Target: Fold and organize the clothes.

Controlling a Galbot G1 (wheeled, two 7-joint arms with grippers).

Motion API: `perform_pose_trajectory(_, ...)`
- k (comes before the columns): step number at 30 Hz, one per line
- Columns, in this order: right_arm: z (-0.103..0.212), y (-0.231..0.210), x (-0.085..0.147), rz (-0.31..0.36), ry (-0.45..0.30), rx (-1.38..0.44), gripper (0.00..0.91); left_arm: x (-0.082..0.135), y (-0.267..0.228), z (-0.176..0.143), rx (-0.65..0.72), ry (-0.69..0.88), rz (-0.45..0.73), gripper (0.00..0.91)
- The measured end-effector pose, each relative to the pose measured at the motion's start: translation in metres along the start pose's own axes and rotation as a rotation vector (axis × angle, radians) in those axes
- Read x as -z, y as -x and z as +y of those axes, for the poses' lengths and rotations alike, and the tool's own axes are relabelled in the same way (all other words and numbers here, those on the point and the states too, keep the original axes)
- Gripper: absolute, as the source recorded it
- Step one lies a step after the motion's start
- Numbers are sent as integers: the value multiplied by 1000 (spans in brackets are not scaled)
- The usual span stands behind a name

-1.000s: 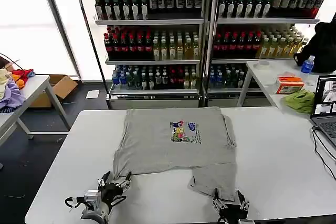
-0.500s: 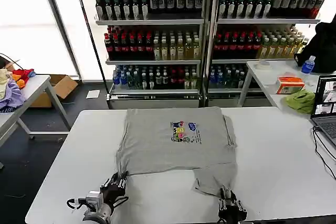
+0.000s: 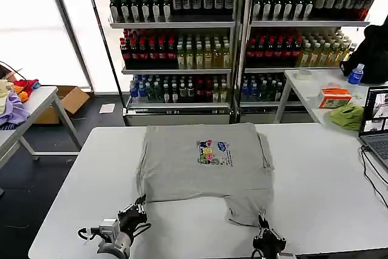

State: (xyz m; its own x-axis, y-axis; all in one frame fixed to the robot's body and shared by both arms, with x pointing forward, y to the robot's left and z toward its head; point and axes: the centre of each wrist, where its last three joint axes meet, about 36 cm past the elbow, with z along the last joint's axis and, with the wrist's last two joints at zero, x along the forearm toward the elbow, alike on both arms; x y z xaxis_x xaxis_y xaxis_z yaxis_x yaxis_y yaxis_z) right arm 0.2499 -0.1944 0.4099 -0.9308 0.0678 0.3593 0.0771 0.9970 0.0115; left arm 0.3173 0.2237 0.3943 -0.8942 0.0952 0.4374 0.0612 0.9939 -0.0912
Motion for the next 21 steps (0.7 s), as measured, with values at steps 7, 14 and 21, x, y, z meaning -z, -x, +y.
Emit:
perform_pose_trajectory(7, -10, 16, 18, -86, 5, -11, 0, 18, 7, 0, -10, -32, -74, 0)
perform_pose_trajectory(14, -15, 47, 34, -157, -13, -17, 0, 30, 23, 5, -22, -47, -134, 0)
perform_pose_trajectory(21, -17, 86, 55, -215, -31, -14, 0, 41, 46, 11, -23, -51, -169, 0)
